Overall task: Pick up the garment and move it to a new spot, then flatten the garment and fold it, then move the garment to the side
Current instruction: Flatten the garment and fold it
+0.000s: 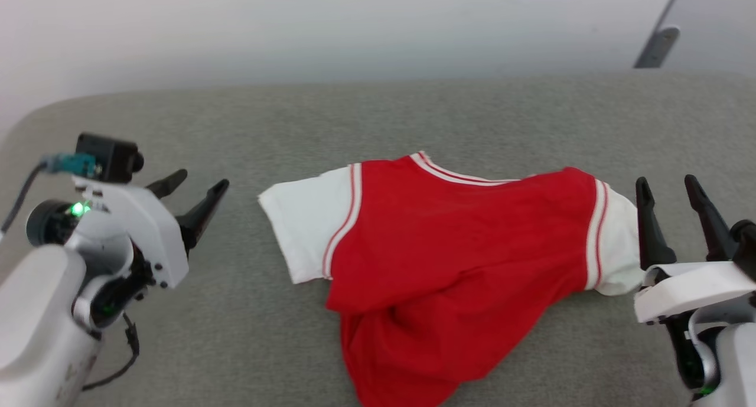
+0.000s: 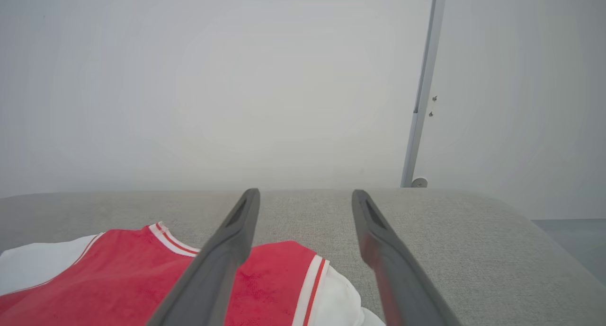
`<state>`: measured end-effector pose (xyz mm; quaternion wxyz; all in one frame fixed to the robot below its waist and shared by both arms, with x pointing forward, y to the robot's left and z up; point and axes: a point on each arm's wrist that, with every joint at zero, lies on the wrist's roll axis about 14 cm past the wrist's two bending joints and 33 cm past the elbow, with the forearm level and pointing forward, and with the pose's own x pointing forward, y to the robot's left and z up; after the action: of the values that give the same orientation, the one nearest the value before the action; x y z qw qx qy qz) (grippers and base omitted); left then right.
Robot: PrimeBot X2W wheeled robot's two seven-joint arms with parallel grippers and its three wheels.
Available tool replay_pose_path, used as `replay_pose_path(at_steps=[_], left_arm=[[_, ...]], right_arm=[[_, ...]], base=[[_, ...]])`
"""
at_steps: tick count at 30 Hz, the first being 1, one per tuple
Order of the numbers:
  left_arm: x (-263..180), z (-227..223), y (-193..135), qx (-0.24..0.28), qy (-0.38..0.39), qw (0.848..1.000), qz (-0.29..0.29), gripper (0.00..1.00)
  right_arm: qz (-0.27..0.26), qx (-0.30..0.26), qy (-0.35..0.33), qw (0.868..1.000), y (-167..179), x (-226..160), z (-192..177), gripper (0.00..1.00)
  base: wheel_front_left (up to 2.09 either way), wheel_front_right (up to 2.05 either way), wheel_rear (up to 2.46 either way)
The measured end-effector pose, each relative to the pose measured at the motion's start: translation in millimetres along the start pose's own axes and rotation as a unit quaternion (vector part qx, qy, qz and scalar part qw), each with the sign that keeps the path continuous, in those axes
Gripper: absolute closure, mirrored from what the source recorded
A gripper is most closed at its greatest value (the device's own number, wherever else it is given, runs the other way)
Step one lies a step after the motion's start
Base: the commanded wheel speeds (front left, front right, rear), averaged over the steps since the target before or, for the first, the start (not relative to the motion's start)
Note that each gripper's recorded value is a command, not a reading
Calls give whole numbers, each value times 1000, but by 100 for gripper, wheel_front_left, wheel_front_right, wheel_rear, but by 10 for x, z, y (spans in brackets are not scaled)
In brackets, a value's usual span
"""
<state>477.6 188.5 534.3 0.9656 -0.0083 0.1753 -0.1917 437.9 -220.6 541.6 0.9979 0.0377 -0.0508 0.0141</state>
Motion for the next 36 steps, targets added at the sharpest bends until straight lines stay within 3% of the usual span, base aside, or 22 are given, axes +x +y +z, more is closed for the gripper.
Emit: replay_pose_path(at_steps=[5,11,23,34,35,36], left_arm=[[296,-73,-120,-16,62,998,-27,0],[555,-358,-42,-18,153,988,-21,0],[1013,-848,49,-44,254,966,-11,0],[1170,-1157,61,-48,311,949,-7,0],[1171,-1169,53,-51,317,947,-8,50],[1171,-1180,36,-55,323,945,-9,77]], right_arm=[[-13,5,-24,1000,-3,-119,25,0],[-32,8,-16,999,-90,-181,-67,0],[-55,-3,17,998,-234,-174,-322,0],[-65,-3,43,997,-279,-164,-516,0],[-65,-4,45,997,-275,-158,-523,0],[-64,-3,46,997,-270,-151,-528,0]], base=[[0,0,0],[0,0,0],[0,0,0],[0,0,0],[0,0,0],[0,0,0]])
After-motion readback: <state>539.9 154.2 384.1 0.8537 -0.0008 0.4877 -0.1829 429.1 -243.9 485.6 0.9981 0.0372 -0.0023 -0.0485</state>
